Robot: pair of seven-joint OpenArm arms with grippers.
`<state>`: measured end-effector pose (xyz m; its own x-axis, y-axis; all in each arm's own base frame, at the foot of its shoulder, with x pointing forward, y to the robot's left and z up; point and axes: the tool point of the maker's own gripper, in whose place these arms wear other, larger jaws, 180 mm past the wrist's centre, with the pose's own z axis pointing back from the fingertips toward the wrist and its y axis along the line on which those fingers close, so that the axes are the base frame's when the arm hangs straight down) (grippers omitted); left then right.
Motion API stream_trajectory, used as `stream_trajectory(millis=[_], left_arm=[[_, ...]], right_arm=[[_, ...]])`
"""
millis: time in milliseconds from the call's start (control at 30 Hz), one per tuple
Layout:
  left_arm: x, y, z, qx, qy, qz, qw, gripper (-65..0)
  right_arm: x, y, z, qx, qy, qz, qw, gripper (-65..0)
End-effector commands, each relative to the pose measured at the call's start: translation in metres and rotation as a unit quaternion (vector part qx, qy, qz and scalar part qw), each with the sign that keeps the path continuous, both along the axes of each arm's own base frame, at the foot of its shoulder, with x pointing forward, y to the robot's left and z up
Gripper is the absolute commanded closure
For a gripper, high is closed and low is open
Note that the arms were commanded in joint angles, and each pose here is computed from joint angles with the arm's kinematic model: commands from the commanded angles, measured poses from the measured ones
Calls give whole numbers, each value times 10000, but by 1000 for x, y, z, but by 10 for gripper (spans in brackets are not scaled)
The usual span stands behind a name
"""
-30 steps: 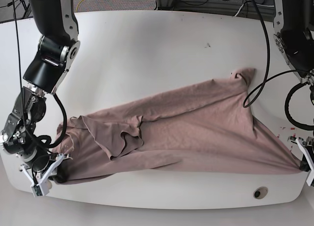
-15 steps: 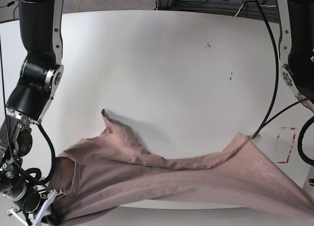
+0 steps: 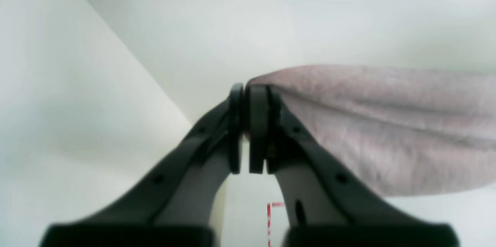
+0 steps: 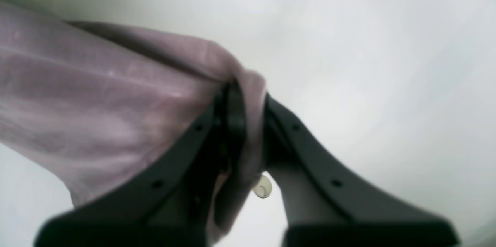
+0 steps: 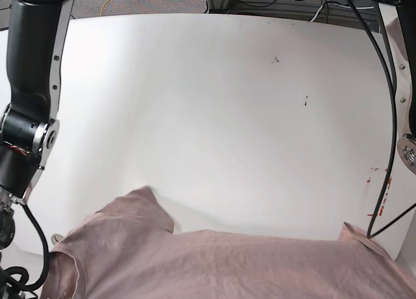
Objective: Fold the T-shirt properly
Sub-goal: 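Lift the shirt with both grippers and pull it toward the robot, then lower the stretched shirt onto the table with both grippers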
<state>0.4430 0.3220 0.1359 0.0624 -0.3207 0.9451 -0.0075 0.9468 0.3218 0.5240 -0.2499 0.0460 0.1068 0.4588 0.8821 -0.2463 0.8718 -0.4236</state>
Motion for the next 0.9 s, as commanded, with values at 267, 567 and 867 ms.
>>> stream_trajectory(millis=[267,567,867], left_arm=[[-2,0,6,23,-64,-51,10000,0],[-1,-7,-50,367,353,30,9987,0],[-10,-16,-129,982,1048,0,9896,0]], right_arm=[[-13,-27,30,-136,-142,-345,9992,-30],[-35,-52,-30,-111,297,-741,9967,-30],[-75,-58,-129,-175,1018,-1006,9896,-30]])
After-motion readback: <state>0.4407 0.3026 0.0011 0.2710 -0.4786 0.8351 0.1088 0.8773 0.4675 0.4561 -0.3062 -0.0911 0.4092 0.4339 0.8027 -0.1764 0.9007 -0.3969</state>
